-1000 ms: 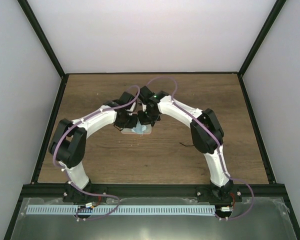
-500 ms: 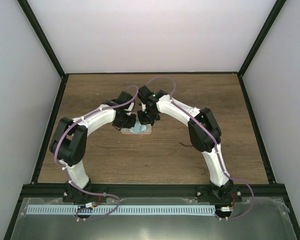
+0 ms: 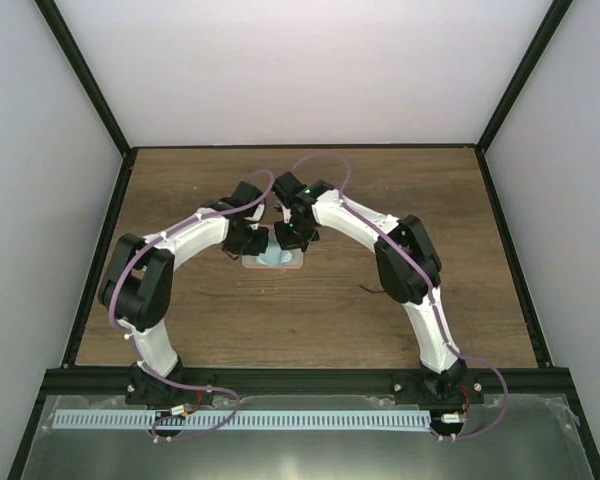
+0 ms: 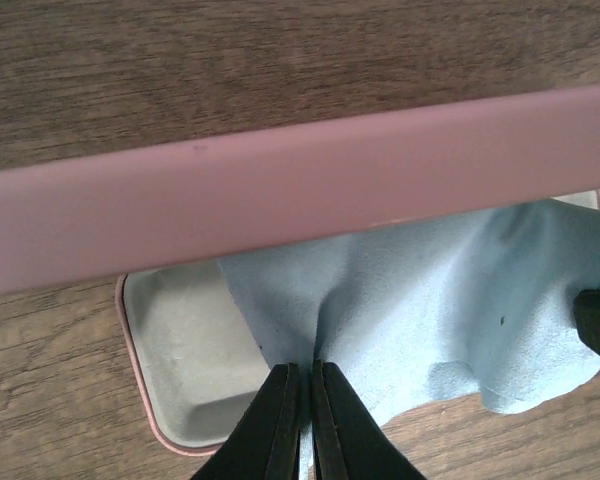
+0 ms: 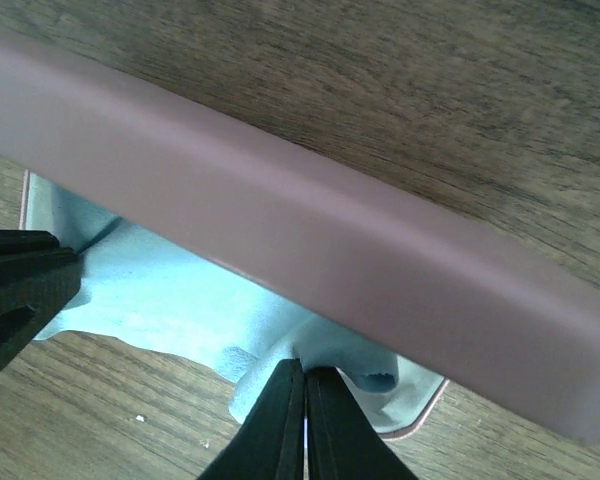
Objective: Organize the sunglasses
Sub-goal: Place the glasses cleaning cloth in the sunglasses case.
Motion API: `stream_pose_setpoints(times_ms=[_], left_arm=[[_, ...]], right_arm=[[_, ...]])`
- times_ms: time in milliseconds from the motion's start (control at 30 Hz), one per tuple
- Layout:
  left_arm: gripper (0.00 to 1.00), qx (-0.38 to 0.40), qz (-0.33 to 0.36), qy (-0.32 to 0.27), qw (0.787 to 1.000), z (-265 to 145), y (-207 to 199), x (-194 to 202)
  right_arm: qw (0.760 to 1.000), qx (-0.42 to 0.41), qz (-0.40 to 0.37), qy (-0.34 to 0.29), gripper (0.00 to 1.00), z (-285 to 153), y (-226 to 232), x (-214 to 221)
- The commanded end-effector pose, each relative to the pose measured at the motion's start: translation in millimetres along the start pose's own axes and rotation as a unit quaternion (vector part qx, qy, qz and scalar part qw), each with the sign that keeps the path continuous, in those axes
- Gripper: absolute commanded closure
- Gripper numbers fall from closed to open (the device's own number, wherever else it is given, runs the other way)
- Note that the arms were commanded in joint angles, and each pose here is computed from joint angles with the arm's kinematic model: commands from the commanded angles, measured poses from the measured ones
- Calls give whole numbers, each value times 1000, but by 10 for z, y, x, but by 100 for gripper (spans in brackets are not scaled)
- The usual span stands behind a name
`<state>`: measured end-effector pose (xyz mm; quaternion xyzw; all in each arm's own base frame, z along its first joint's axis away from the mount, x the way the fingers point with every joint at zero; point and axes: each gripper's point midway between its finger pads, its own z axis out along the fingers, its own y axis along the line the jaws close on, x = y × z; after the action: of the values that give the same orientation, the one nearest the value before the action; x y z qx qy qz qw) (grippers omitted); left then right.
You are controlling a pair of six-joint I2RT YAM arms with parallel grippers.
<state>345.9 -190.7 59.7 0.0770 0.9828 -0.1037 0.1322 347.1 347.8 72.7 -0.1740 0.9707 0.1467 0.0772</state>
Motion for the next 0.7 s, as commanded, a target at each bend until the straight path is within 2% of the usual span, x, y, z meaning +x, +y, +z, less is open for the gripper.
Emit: stream_pose_setpoints(times_ms=[0, 667], left_arm=[[96, -6, 0, 16, 1000, 86, 88, 76], [96, -19, -13, 22, 999, 145, 222, 121]], right_arm=[[1000, -8, -9, -7, 99, -42, 45, -105], [1000, -18, -17, -8, 99, -8, 97, -193]])
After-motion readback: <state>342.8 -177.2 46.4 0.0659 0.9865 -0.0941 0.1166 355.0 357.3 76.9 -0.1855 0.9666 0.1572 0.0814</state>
